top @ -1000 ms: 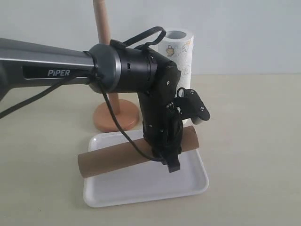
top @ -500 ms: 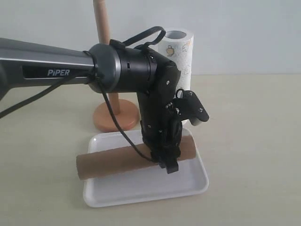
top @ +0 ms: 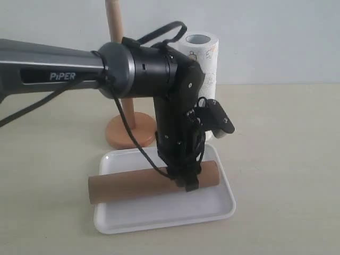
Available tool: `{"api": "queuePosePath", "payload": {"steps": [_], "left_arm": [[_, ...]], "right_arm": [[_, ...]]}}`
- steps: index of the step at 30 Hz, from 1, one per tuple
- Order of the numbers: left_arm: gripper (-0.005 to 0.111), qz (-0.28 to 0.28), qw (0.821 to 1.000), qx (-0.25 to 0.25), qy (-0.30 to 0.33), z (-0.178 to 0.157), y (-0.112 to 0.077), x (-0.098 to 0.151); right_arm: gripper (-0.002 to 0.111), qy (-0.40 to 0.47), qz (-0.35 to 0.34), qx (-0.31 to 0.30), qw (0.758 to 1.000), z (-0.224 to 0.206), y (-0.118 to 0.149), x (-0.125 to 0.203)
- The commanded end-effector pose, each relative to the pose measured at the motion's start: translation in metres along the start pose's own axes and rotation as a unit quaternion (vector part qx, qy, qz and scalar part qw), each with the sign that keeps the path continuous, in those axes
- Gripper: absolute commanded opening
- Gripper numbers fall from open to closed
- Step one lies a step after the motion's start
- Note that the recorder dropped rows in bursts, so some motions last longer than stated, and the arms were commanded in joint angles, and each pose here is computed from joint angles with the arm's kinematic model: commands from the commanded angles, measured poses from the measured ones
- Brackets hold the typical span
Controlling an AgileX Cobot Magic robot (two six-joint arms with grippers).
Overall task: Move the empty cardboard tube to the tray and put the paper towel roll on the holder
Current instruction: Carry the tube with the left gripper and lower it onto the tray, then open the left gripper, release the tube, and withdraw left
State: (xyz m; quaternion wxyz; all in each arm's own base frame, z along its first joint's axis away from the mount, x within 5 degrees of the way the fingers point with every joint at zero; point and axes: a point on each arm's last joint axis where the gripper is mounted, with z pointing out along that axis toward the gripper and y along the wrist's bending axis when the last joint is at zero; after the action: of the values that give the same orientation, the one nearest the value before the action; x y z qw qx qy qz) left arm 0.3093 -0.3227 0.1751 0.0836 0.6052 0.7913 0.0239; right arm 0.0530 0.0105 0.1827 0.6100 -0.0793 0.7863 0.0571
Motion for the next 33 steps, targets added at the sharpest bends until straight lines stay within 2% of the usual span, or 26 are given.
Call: {"api": "queuePosePath", "payload": {"steps": [1, 3, 4, 8, 9, 13, 18, 22, 27, 33], "left_arm": [[0.060, -0.007, 0.998, -0.032, -0.058, -0.059, 0.008, -0.008], [0.056, -0.010, 0.996, -0.042, -0.082, -0.079, 0.011, -0.009], [0.050, -0.011, 0.995, -0.046, -0.089, -0.088, 0.011, -0.009], [0.008, -0.029, 0.993, -0.052, -0.104, -0.112, 0.011, -0.005], [0.005, -0.037, 0.993, -0.051, -0.102, -0.114, 0.011, -0.003], [0.004, -0.047, 0.996, -0.035, -0.066, -0.117, 0.007, 0.005], [0.004, -0.061, 0.996, -0.033, -0.062, -0.116, 0.007, 0.008], [0.004, -0.071, 0.996, -0.024, -0.052, -0.118, 0.000, 0.021], [0.004, -0.098, 0.994, -0.022, -0.052, -0.131, -0.017, 0.053], [0.004, -0.139, 0.981, -0.042, -0.126, -0.145, -0.047, 0.110]], "right_arm": [[0.001, -0.004, -0.001, 0.000, 1.000, 0.000, 0.000, -0.001], [0.001, -0.004, -0.001, 0.000, 1.000, 0.000, 0.000, -0.001], [0.001, -0.004, -0.001, 0.000, 1.000, 0.000, 0.000, -0.001], [0.001, -0.004, -0.001, 0.000, 1.000, 0.000, 0.000, -0.001], [0.001, -0.004, -0.001, 0.000, 1.000, 0.000, 0.000, -0.001], [0.001, -0.004, -0.001, 0.000, 1.000, 0.000, 0.000, -0.001], [0.001, -0.004, -0.001, 0.000, 1.000, 0.000, 0.000, -0.001], [0.001, -0.004, -0.001, 0.000, 1.000, 0.000, 0.000, -0.001], [0.001, -0.004, -0.001, 0.000, 1.000, 0.000, 0.000, -0.001], [0.001, -0.004, -0.001, 0.000, 1.000, 0.000, 0.000, -0.001]]}}
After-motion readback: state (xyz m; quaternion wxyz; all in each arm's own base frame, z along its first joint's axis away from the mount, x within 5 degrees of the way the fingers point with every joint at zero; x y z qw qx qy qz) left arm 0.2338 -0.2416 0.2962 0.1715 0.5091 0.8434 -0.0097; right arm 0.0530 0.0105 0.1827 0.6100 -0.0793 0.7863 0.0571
